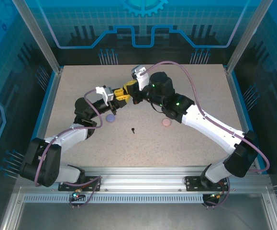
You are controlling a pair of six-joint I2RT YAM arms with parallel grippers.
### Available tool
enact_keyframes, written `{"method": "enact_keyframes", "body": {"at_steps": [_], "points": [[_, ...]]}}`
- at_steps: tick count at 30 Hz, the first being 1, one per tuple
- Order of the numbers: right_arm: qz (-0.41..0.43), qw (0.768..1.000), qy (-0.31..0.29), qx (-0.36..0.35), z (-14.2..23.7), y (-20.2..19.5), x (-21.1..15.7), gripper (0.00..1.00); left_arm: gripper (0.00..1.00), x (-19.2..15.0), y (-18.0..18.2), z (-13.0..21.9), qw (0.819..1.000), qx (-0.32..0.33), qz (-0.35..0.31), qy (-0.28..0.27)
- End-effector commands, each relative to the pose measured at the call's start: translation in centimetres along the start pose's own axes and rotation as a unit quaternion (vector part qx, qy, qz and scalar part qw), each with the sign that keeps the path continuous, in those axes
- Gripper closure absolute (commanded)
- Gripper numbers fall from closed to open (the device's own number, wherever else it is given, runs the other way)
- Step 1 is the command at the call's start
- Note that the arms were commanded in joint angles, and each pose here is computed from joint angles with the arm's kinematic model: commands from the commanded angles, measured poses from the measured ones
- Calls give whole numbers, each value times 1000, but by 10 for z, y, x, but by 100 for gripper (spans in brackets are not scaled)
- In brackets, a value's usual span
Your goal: Insert the wireless bluetooth earbuds into the charging case
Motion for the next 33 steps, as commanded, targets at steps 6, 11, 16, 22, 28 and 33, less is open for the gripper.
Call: {"method": "enact_keyframes", "body": {"at_steps": [6, 11, 16, 22, 28, 33], "points": [[2, 999, 43, 3, -10, 3, -31, 99, 100, 28, -13, -2, 998, -16, -55, -33], [26, 998, 55, 1, -5, 4, -38, 100, 100, 29, -12, -2, 998, -14, -56, -32], [52, 996, 68, 22, -1, 9, -43, 100, 100, 29, -12, -2, 998, -11, -59, -33], [52, 994, 86, 46, -8, 16, -50, 98, 100, 31, -14, -2, 998, -14, -59, -35], [30, 997, 66, 42, -12, 15, -33, 88, 100, 27, -14, -3, 998, -14, -56, -30], [9, 999, 29, 19, -6, 8, 6, 49, 100, 22, -12, -5, 998, -10, -53, -27]]}}
Point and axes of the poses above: each hand's point on the last joint's axis, 136 mm out from that joint toward the fingers, its own z axis back along the fingers, its own y axis along the line the jaws close on, x = y × z, the point moved 5 cm from there along z, back along the fingers, and after that the axes turned 13 degrees about z, right-handed, at the moved point
